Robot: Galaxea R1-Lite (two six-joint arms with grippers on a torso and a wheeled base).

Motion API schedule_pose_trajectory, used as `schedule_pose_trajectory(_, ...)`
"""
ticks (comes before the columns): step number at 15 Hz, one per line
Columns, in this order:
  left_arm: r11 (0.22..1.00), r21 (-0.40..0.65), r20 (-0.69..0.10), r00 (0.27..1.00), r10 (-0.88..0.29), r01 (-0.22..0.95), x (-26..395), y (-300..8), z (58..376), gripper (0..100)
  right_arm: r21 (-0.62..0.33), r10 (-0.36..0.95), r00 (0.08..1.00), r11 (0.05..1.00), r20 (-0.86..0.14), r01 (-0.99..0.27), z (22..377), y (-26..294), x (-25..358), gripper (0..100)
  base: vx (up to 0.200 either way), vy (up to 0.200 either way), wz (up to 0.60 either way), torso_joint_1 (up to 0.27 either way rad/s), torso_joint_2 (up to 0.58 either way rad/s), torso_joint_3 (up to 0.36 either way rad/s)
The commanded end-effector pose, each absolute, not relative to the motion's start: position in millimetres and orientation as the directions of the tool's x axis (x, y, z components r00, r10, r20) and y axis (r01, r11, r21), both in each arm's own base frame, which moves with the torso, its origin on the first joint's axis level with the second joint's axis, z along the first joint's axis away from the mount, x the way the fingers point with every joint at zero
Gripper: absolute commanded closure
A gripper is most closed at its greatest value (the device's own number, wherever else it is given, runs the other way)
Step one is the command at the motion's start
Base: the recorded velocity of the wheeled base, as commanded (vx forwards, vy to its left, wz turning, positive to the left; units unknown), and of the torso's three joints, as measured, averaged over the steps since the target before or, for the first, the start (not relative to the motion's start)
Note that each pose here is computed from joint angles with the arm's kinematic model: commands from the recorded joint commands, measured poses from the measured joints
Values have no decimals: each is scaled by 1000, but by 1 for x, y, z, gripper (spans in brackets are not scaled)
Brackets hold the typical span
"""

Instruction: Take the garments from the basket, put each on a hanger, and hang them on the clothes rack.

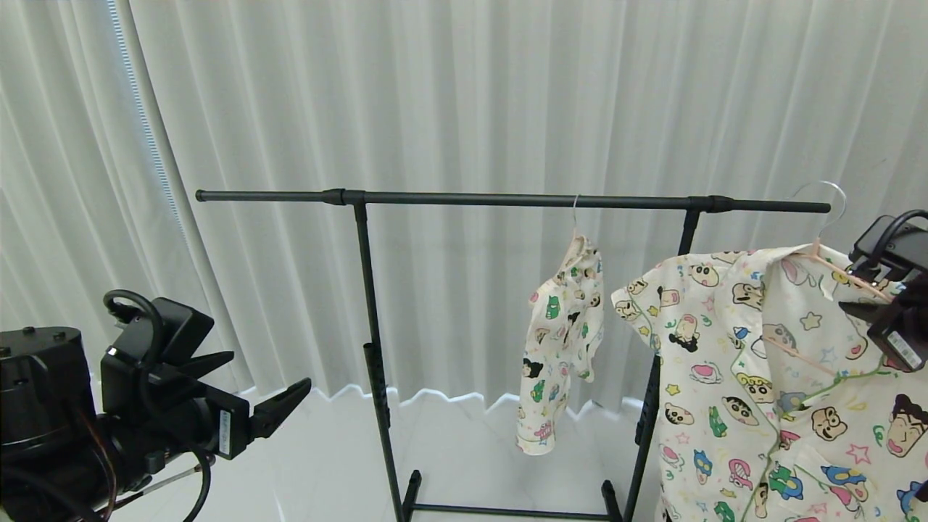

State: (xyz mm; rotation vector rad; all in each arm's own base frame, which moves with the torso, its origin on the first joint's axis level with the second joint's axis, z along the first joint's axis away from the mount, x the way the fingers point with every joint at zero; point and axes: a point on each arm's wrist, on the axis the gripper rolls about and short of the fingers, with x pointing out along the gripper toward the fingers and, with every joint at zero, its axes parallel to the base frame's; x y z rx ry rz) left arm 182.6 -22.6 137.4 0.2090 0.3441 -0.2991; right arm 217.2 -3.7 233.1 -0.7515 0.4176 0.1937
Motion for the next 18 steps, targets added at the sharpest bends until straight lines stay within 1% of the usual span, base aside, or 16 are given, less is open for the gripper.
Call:
schedule_pose_trajectory(1, 936, 149, -357, 900, -250, 319, 182, -22, 138, 0, -613, 24, 894, 721, -446, -325, 231, -4, 223, 100, 200, 0, 0, 2, 2, 7)
schedule_pose_trajectory(8, 938, 140, -357, 900, -251, 317, 183, -22, 138, 0, -608, 21, 890, 722, -456, -329, 231, -4, 245, 100, 200, 0, 0, 0, 4, 5)
schedule_pose_trajectory(16, 932, 147, -361, 895, -262, 332, 183, -24, 137, 0, -608, 12, 875, 714, -485, -347, 215, 1, 265, 100, 200, 0, 0, 2, 2, 2)
schedule_pose_trajectory(18, 929, 147, -361, 893, -270, 341, 182, -26, 137, 0, -606, 10, 866, 711, -500, -358, 210, 4, 269, 100, 0, 0, 0, 0, 0, 0)
